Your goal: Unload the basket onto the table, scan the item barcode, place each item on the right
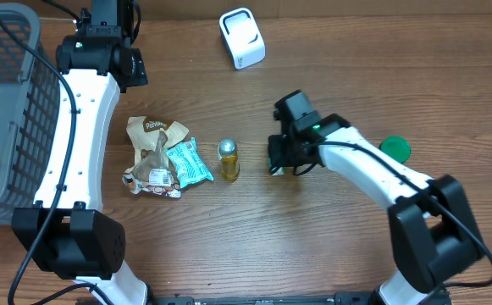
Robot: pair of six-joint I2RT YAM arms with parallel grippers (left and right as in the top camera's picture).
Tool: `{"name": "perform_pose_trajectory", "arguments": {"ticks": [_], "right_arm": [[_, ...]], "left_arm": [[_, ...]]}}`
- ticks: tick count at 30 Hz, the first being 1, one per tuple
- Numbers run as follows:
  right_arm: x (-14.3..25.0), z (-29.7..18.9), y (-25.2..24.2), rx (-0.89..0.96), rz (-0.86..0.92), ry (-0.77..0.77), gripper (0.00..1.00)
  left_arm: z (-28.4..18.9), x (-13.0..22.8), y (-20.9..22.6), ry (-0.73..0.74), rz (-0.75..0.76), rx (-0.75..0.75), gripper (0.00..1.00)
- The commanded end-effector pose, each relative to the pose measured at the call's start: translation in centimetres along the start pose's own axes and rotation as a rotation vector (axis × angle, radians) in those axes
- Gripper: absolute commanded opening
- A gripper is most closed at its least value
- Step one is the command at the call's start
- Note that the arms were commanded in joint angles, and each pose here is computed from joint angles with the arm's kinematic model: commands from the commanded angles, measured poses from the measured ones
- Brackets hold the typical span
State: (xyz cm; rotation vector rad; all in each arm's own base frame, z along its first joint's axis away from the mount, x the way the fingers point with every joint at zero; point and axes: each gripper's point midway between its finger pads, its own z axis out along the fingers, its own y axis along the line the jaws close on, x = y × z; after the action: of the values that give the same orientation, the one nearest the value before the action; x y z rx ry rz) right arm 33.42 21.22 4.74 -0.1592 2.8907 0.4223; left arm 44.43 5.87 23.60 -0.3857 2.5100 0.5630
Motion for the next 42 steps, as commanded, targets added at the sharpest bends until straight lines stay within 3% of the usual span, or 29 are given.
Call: {"name": "perform_pose_trajectory", "arguments": {"ticks": [1, 7, 16, 23, 37, 40, 42], "right_arm": [[-2.7, -3.4, -0.7, 0.015, 0.018, -0.104, 0.13], [-2.6, -3.8, -4.5, 0.203, 0.04, -0.121, 0.14], [-1.4, -3.8, -5.8, 0.264, 0.044, -0.081, 0.15], [-1.4, -3.7, -5.8, 0.263, 0.044, -0.079, 0.44], [-1.6, -3.5, -5.0, 0.221, 0.051, -0.083, 0.51], [-1.6, -3.5, -5.0, 0.222, 0.051, -0.083, 0.58], [-1.7, -3.5, -5.1, 0.224, 0.05, -0.087, 0.69]], "left_arm": [[-1.1, -0.8, 0.6, -0.034, -0.007, -0.004, 1.0], [-1.1, -0.8, 0.6, -0.034, -0.007, -0.004, 1.0], [-1.1, -0.8, 0.6, -0.033, -0.007, -0.004, 1.0], [-1.1, -0.8, 0.6, -0.034, -0.007, -0.004, 1.0], [-1.1, -0.8, 0.6, -0.034, -0.008, -0.004, 0.99], [-1.1, -0.8, 0.6, -0.034, -0.007, -0.004, 1.0], [-1.1, -0.8, 0.6, -0.033, -0.007, -0.004, 0.99]]}}
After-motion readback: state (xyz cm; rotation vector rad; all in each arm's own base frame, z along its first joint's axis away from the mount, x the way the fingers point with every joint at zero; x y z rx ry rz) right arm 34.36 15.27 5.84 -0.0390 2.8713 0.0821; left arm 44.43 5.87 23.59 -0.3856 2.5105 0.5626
